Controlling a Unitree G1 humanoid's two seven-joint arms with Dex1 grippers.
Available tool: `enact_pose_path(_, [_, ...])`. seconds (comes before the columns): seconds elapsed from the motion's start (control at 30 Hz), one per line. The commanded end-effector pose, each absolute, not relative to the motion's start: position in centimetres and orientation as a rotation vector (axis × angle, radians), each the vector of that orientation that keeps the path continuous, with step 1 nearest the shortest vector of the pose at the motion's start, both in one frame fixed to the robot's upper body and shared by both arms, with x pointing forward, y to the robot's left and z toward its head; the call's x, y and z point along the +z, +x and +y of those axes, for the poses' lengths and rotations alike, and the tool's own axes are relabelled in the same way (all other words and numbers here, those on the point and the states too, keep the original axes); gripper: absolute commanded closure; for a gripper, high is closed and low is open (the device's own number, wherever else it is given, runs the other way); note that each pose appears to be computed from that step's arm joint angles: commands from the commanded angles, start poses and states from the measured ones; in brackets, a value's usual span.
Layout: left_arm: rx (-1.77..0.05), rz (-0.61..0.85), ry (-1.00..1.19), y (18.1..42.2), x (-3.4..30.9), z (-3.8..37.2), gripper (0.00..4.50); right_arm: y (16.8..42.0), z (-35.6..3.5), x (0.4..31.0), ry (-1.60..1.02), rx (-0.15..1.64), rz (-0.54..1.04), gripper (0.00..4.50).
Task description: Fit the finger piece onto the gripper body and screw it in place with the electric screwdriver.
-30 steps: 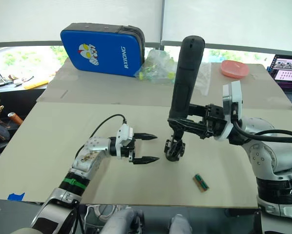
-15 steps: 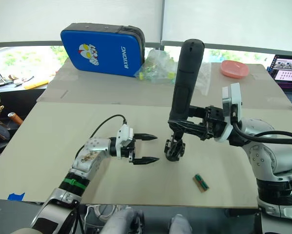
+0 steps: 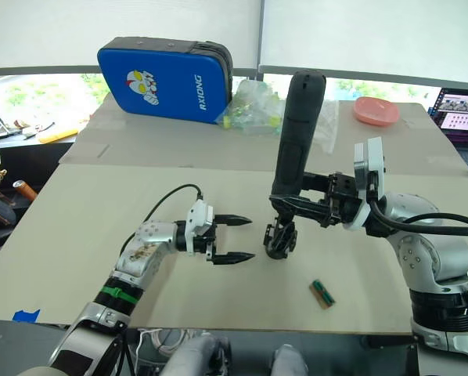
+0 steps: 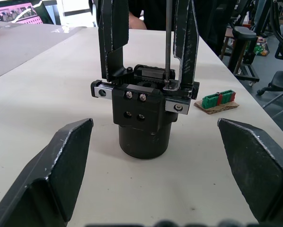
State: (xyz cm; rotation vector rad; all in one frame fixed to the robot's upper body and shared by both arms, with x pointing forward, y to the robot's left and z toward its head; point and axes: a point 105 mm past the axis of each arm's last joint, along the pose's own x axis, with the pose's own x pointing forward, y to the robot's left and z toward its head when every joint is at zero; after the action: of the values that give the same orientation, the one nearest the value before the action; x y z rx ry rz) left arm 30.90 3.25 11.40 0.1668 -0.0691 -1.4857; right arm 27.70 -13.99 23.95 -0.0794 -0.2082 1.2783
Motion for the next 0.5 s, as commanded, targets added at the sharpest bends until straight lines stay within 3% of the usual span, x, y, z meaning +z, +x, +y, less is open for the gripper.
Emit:
enact_pose_path(0.03, [-1.498, -0.108, 0.189, 30.54, 12.07, 2.78, 0.0, 27.13, -14.18, 24.96, -0.116, 1.28, -0.267, 2.56])
enact_pose_path(0.5, [-1.483, -0.09, 0.204, 30.86, 11.68, 2.2, 0.0, 26.54, -13.36, 24.95, -0.123, 1.312, -0.268, 2.56])
